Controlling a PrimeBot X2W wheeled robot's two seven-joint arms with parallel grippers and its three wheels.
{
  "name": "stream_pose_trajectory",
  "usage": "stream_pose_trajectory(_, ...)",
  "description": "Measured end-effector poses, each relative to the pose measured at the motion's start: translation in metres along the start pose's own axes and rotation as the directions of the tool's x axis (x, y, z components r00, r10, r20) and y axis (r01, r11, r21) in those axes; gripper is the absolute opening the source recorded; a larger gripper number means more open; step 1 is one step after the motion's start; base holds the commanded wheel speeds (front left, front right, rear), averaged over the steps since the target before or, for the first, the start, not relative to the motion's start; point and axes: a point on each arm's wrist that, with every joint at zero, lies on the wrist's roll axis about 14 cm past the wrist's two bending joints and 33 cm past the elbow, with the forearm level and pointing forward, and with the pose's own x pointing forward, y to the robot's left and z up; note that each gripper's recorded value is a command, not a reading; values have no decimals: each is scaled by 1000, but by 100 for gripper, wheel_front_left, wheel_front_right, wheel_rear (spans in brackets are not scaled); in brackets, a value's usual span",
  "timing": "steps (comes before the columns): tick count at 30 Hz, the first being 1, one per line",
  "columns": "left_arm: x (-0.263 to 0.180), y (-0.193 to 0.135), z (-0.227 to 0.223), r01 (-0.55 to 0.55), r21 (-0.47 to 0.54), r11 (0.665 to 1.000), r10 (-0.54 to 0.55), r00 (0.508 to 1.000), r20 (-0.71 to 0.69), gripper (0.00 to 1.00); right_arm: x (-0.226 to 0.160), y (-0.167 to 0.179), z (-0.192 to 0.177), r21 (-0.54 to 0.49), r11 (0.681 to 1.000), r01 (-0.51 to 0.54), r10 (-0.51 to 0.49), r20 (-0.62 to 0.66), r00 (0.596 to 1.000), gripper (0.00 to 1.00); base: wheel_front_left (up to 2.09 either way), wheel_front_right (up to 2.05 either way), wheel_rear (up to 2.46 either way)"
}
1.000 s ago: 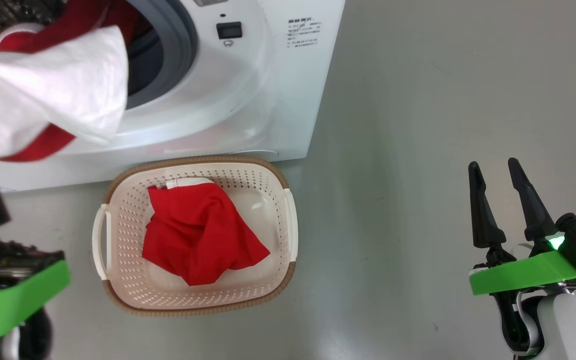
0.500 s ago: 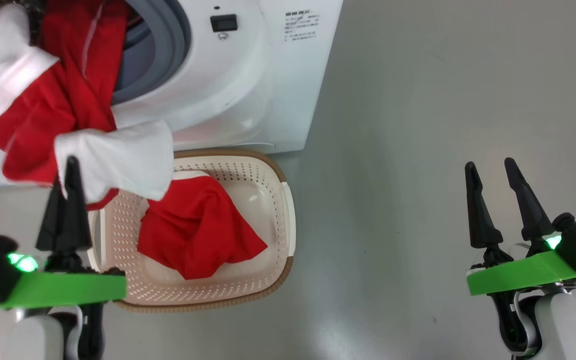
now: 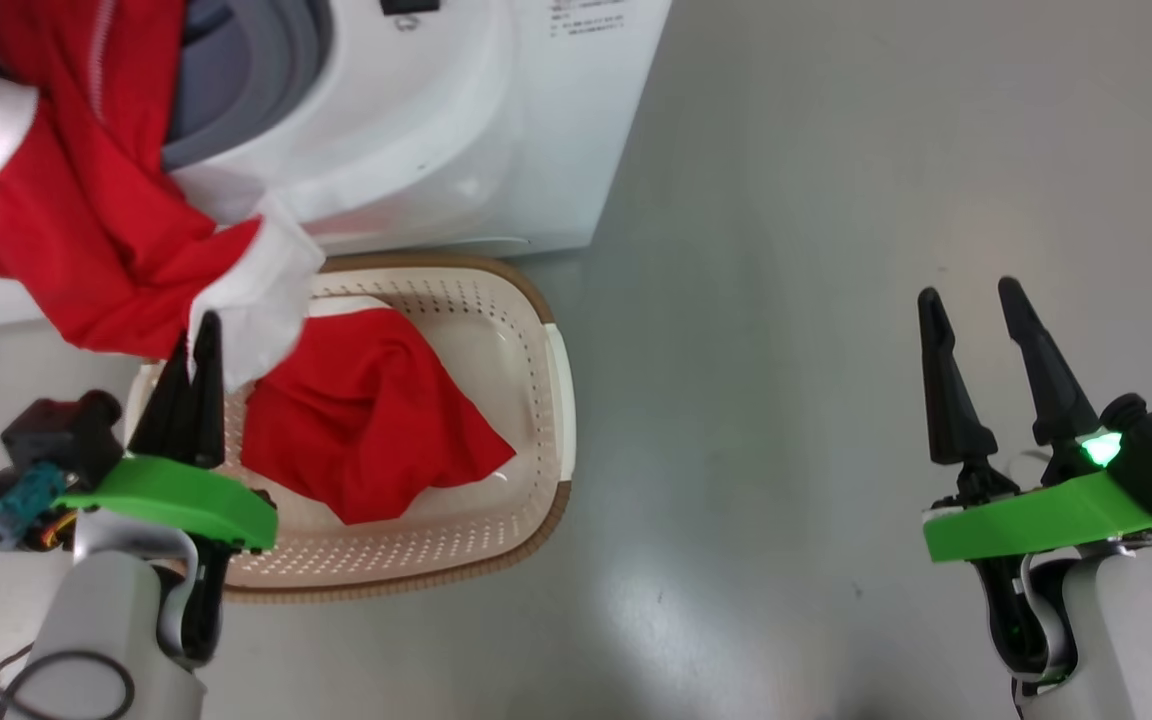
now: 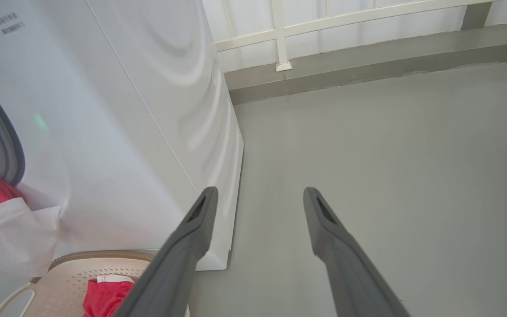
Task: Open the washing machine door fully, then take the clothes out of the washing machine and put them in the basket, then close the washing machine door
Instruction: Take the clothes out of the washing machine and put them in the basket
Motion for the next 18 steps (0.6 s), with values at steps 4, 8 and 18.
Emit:
stream_pose_trajectory(4,10,1,-24,5,11,1000,-4,997,-78,6,6,-4,-1,3,1000,8,-8,2,1000,100,0,0,0)
stream_pose_trajectory(8,20,2,-38,0,13,1000,2,993,-120,26,6,-9,-8,-1,1000,21,-21,-14,1000,100,0,0,0)
stream_pose_trajectory(18,36,0,-49,4,12,1000,-2,988,-152,100,12,-13,-12,-5,1000,29,-29,-18,999,100,0,0,0)
